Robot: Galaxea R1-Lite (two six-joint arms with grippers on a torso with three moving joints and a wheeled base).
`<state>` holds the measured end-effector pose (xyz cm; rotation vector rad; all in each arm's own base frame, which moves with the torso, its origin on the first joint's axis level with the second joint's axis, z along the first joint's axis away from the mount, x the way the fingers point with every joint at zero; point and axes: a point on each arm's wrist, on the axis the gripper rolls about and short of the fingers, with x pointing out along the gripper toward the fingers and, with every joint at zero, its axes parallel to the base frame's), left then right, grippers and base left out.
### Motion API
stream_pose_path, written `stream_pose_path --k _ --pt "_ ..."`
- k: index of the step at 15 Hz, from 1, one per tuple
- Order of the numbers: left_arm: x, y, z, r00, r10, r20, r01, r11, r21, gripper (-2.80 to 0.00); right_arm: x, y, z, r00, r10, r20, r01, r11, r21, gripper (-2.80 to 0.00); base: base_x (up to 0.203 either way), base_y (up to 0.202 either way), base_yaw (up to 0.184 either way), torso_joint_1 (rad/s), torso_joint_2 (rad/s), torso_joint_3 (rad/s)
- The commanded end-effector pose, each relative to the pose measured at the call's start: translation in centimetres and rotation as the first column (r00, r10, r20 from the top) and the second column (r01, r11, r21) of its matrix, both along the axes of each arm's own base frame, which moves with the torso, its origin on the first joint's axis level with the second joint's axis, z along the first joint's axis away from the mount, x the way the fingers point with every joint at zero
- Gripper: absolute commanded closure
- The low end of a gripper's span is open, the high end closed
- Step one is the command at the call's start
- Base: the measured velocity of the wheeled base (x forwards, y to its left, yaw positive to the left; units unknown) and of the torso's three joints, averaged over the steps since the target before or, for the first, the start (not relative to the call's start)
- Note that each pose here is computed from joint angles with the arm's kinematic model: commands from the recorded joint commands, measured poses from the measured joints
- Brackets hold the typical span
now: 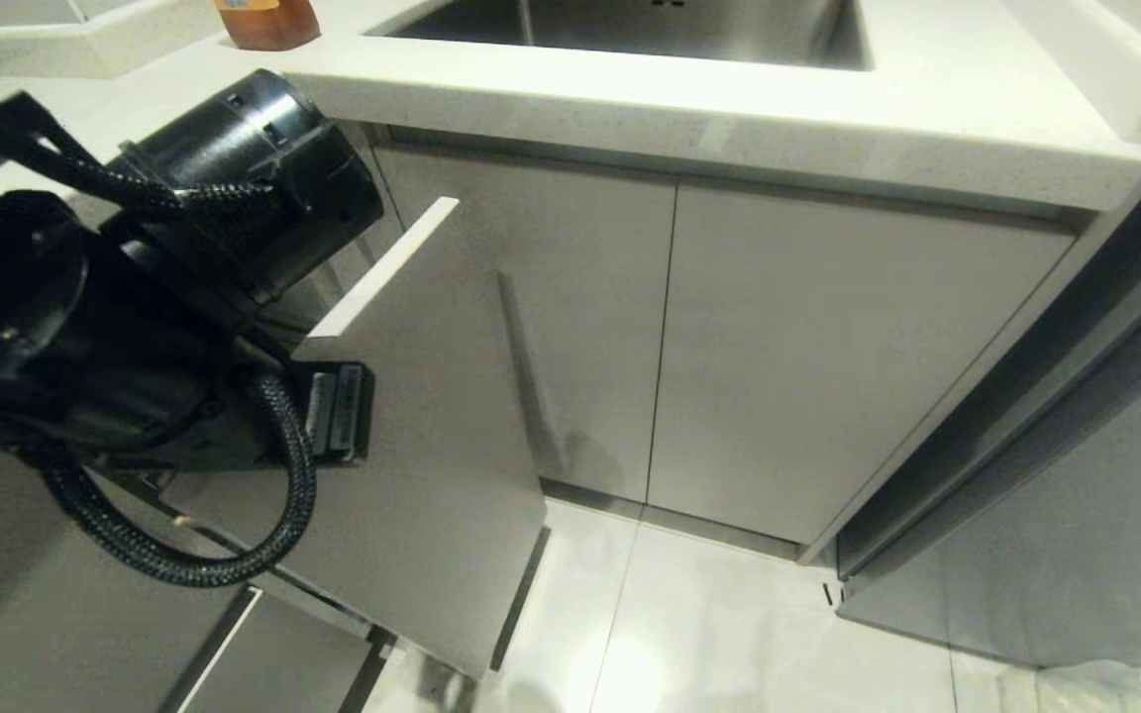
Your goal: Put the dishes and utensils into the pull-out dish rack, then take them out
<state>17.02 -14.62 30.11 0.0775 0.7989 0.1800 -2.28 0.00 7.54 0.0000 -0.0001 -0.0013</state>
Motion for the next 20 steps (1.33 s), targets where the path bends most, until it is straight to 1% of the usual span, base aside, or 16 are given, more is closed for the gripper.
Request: stream_pose_path --k 1,2,3,4,5,6,8,11,14,15,16,17,18,19,20 --pt "0.5 1.4 0.0 0.994 0.094 0.053 -0.097 0.993 0.061 0.00 0.0 0.0 0.0 1.000 0.000 -0.002 0.000 1.000 0.000 0.00 0.000 0.000 0.000 0.000 0.00 0.000" --pt "1.1 2.3 -0.1 0.984 0.159 0.082 -0.167 0.981 0.100 0.00 0.0 0.0 0.0 1.000 0.000 -0.002 0.000 1.000 0.000 0.00 0.000 0.000 0.000 0.000 0.00 0.000" --pt "2.0 3.6 -0.2 0.961 0.248 0.120 -0.265 0.953 0.150 0.00 0.0 0.0 0.0 1.000 0.001 -0.002 -0.001 1.000 0.000 0.00 0.000 0.000 0.000 0.000 0.00 0.000" --pt "2.6 4.7 -0.3 0.936 0.314 0.156 -0.341 0.921 0.191 0.00 0.0 0.0 0.0 1.000 0.000 -0.002 0.000 1.000 0.000 0.00 0.000 0.000 0.000 0.000 0.00 0.000" --pt "3.1 5.3 -0.4 0.914 0.357 0.193 -0.396 0.889 0.228 0.00 0.0 0.0 0.0 1.000 0.000 -0.001 0.000 1.000 0.000 0.00 0.000 0.000 0.000 0.000 0.00 0.000" --pt "3.3 5.3 -0.6 0.912 0.361 0.193 -0.401 0.884 0.240 0.00 0.0 0.0 0.0 1.000 0.001 -0.001 -0.001 1.000 0.000 0.00 0.000 0.000 0.000 0.000 0.00 0.000" --pt "3.5 5.1 -1.0 0.917 0.356 0.183 -0.394 0.883 0.254 0.00 0.0 0.0 0.0 1.000 0.000 0.000 0.000 1.000 0.000 0.00 0.000 0.000 0.000 0.000 0.00 0.000" --pt "3.2 4.7 -1.1 0.924 0.337 0.179 -0.375 0.891 0.258 0.00 0.0 0.0 0.0 1.000 0.000 -0.002 0.000 1.000 0.000 0.00 0.000 0.000 0.000 0.000 0.00 0.000" --pt "2.2 4.0 -0.7 0.937 0.291 0.193 -0.333 0.912 0.238 0.00 0.0 0.0 0.0 1.000 0.000 0.000 0.000 1.000 0.000 0.00 0.000 0.000 0.000 0.000 0.00 0.000" --pt "1.6 3.7 -0.3 0.942 0.268 0.201 -0.310 0.924 0.224 0.00 0.0 0.0 0.0 1.000 0.001 -0.001 -0.001 1.000 0.000 0.00 0.000 0.000 0.000 0.000 0.00 0.000" --pt "0.7 3.6 0.3 0.948 0.239 0.212 -0.281 0.940 0.195 0.00 0.0 0.0 0.0 1.000 0.001 -0.002 -0.001 1.000 0.000 0.00 0.000 0.000 0.000 0.000 0.00 0.000" --pt "-0.3 3.7 1.2 0.954 0.211 0.215 -0.245 0.959 0.143 0.00 0.0 0.0 0.0 1.000 0.001 -0.001 -0.001 1.000 0.000 0.00 0.000 0.000 0.000 0.000 0.00 0.000" --pt "-1.6 4.0 2.4 0.963 0.165 0.213 -0.185 0.980 0.077 0.00 0.0 0.0 0.0 1.000 0.001 -0.001 -0.001 1.000 0.000 0.00 0.000 0.000 0.000 0.000 0.00 0.000" --pt "-3.4 4.9 3.7 0.970 0.104 0.220 -0.110 0.994 0.014 0.00 0.0 0.0 0.0 1.000 0.000 -0.001 0.000 1.000 0.000 0.00 0.000 0.000 0.000 0.000 0.00 0.000" --pt "-5.1 6.0 4.9 0.970 0.045 0.240 -0.034 0.998 -0.050 0.00 0.0 0.0 0.0 1.000 0.000 -0.002 0.000 1.000 0.000 0.00 0.000 0.000 0.000 0.000 0.00 0.000"
